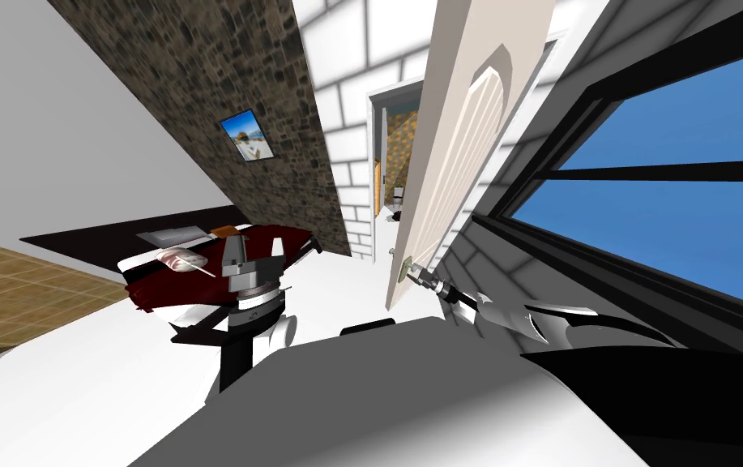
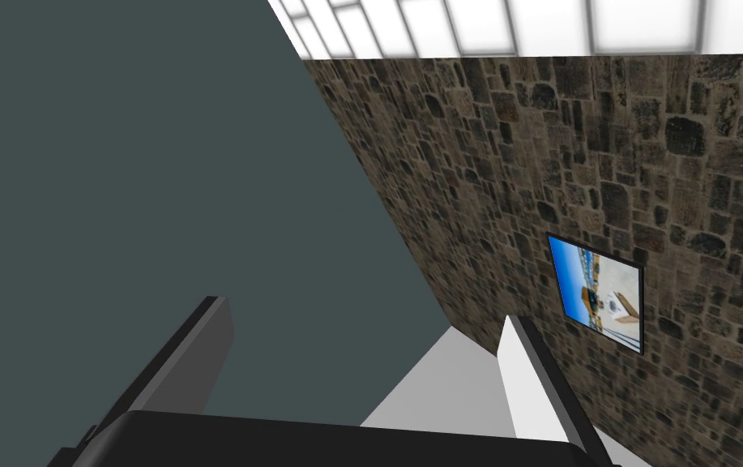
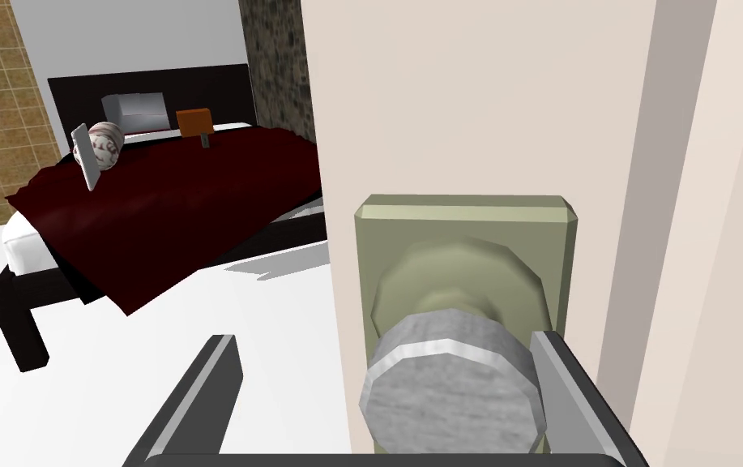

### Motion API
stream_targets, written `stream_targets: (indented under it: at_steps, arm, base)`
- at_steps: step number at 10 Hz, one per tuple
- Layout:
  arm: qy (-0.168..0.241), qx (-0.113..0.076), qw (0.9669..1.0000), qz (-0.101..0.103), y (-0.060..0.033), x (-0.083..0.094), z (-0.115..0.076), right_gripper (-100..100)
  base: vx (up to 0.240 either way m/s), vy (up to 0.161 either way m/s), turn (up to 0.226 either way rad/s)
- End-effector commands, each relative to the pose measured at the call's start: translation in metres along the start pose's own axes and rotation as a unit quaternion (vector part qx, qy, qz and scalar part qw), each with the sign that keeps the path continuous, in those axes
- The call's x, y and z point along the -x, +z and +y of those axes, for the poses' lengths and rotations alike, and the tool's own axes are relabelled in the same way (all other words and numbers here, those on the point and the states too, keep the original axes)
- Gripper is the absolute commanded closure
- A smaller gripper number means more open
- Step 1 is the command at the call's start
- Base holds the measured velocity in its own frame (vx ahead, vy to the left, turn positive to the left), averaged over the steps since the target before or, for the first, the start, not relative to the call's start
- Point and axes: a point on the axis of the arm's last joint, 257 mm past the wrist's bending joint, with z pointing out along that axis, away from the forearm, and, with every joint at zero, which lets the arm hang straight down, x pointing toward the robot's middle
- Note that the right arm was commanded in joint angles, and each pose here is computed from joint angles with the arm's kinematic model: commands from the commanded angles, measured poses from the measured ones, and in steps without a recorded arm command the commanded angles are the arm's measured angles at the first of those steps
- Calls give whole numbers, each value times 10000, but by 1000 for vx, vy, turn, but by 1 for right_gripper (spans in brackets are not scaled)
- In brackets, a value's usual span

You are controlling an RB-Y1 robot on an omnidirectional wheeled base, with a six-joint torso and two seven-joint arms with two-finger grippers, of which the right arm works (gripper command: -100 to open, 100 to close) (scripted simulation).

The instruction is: Pull the door open

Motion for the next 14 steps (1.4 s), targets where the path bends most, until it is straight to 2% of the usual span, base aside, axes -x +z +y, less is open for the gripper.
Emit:
stream_targets:
  at_steps: [1, 14]
  arm:
    - [213, -181, 9996, -3, 70, 131, -275, 100]
    - [229, -202, 9995, 25, 70, 129, -291, 100]
  base:
    - [-1, -13, -12]
    - [2, 7, 1]
